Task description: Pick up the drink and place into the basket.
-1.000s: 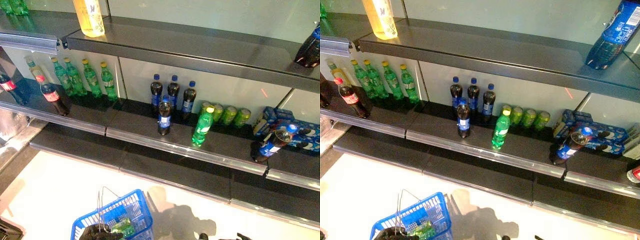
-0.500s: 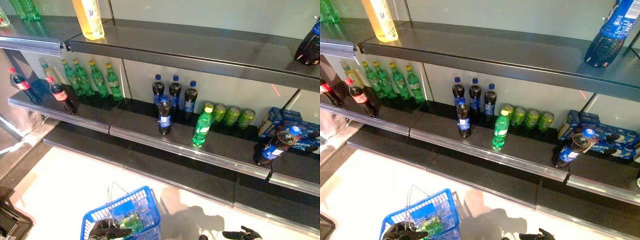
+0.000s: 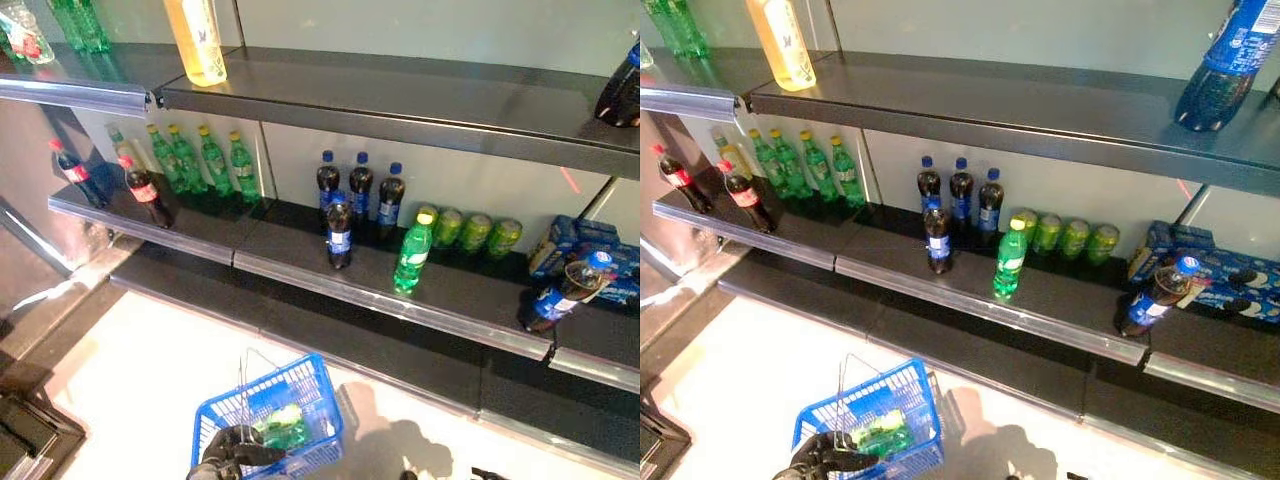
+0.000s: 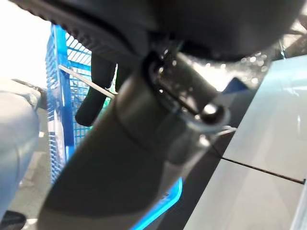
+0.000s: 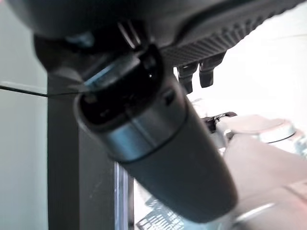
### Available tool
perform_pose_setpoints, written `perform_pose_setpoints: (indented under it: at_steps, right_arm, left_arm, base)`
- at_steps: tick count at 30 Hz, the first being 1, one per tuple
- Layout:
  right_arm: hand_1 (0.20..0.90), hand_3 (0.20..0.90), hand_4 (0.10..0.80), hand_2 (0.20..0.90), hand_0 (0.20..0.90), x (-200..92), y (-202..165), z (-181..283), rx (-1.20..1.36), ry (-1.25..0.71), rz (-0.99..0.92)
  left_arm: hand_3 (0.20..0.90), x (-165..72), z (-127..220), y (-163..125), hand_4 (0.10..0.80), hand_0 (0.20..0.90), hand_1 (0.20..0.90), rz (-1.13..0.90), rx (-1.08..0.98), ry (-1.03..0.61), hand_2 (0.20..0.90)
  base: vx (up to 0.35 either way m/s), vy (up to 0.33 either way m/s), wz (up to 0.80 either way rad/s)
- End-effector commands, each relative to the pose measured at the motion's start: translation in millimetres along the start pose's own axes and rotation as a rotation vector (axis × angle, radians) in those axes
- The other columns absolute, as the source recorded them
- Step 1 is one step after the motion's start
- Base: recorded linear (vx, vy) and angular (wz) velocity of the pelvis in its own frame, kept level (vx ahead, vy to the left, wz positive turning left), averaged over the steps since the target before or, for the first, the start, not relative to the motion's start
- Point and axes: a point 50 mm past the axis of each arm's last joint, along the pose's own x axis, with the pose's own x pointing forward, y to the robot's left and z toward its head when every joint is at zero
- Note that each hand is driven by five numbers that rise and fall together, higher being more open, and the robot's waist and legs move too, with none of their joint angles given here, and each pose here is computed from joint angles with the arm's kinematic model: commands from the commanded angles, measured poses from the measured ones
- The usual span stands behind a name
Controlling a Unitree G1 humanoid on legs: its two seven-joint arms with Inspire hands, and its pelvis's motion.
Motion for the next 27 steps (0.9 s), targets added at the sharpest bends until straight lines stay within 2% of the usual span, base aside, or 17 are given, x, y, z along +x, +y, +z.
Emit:
perform_pose_setpoints:
  at_steps: [1,15,19,20,27]
  right_arm:
    - [0.9,0.9,0.8,0.9,0.9,-1,-6,2,-0.008,-0.027,-0.012]
    - [0.9,0.9,0.8,0.9,0.9,-1,-2,-9,0.037,0.027,-0.012]
    - [0.9,0.9,0.8,0.9,0.9,1,-7,12,0.027,-0.025,-0.014]
    - [0.9,0.9,0.8,0.9,0.9,2,-4,27,0.037,-0.071,-0.014]
    - [0.9,0.9,0.8,0.9,0.9,0,-6,65,0.084,-0.2,-0.045]
  left_arm:
    - [0.2,3,48,39,0.1,0.3,0.3,0.093,0.006,-0.214,0.3]
    - [0.2,-3,22,45,0.1,0.3,0.3,0.094,0.037,-0.123,0.3]
    - [0.2,4,49,37,0.1,0.3,0.3,0.097,-0.012,-0.204,0.3]
    - [0.2,7,66,31,0.1,0.3,0.3,0.094,-0.037,-0.259,0.3]
    - [0.2,10,98,21,0.1,0.3,0.3,0.082,-0.099,-0.377,0.3]
  base:
    - [0.113,-0.023,-0.05]
    - [0.039,-0.033,-0.03]
    - [-0.117,-0.003,-0.14]
    - [-0.245,-0.007,-0.1]
    - [-0.252,-0.003,0.0]
